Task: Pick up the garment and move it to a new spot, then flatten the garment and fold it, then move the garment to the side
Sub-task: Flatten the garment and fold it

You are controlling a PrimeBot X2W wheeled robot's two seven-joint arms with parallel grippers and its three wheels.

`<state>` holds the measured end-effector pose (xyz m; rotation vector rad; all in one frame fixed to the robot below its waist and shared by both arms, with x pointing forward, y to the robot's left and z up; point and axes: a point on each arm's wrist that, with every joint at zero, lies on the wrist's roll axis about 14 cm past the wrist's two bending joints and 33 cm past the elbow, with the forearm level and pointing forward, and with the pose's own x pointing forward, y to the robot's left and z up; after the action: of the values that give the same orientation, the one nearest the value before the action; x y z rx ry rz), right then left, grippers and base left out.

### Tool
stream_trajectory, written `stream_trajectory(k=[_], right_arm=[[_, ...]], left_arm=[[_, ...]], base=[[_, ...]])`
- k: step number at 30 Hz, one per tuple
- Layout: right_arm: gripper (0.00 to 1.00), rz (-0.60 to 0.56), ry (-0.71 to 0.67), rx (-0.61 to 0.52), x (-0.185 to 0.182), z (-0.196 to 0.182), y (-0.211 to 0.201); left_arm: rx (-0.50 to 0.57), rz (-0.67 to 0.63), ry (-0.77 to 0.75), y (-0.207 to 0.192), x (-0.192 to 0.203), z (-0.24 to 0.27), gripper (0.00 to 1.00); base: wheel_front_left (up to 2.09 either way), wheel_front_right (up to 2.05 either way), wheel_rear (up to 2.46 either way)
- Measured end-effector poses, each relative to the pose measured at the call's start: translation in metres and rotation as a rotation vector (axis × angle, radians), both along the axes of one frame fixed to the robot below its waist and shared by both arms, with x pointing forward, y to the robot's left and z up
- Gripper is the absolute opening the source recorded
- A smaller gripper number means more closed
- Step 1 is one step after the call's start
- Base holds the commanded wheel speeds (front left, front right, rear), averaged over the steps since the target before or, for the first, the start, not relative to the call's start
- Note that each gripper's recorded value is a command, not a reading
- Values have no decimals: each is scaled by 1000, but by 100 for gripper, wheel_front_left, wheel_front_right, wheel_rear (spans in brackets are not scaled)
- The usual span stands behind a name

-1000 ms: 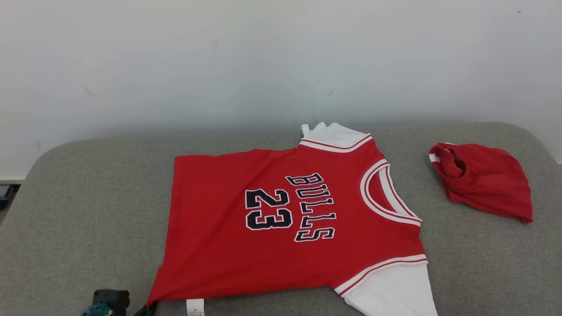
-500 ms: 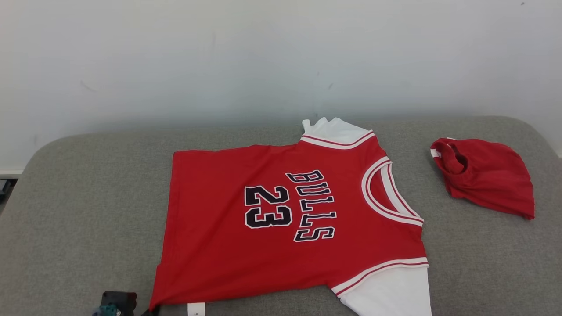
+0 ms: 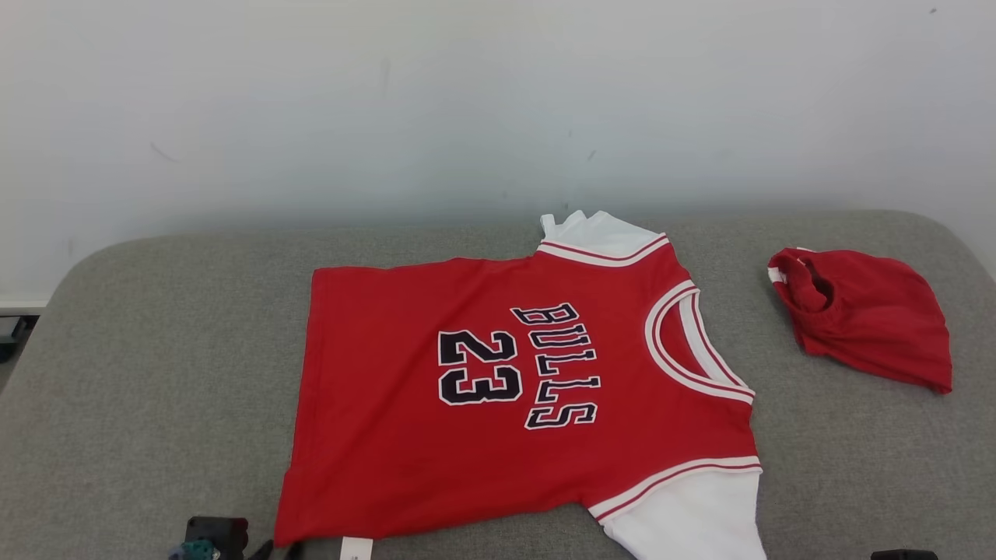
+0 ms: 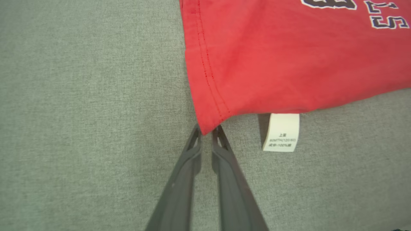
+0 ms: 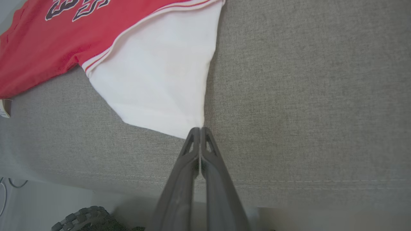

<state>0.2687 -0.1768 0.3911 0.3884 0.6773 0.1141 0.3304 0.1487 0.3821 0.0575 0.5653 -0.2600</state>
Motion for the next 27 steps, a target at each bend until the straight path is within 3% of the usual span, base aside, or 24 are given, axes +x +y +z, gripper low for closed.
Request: stream_trajectory(k=[11, 15, 22, 27], right_arm=[[100, -46, -97, 121, 13, 36, -1], [100, -78, -259, 128, 32, 73, -9], [100, -140, -556, 22, 62, 132, -24], [100, -172, -675, -87, 63, 147, -37]], left_arm=[[-44, 55, -63, 8, -3, 11, 100], [-85, 83, -185, 12, 9, 37, 100], [-201, 124, -420, 2, 29, 92, 100], [-250, 138, -443, -7, 28, 97, 100]], base=[[0, 0, 0], [0, 0, 0], [0, 0, 0], [0, 0, 0]])
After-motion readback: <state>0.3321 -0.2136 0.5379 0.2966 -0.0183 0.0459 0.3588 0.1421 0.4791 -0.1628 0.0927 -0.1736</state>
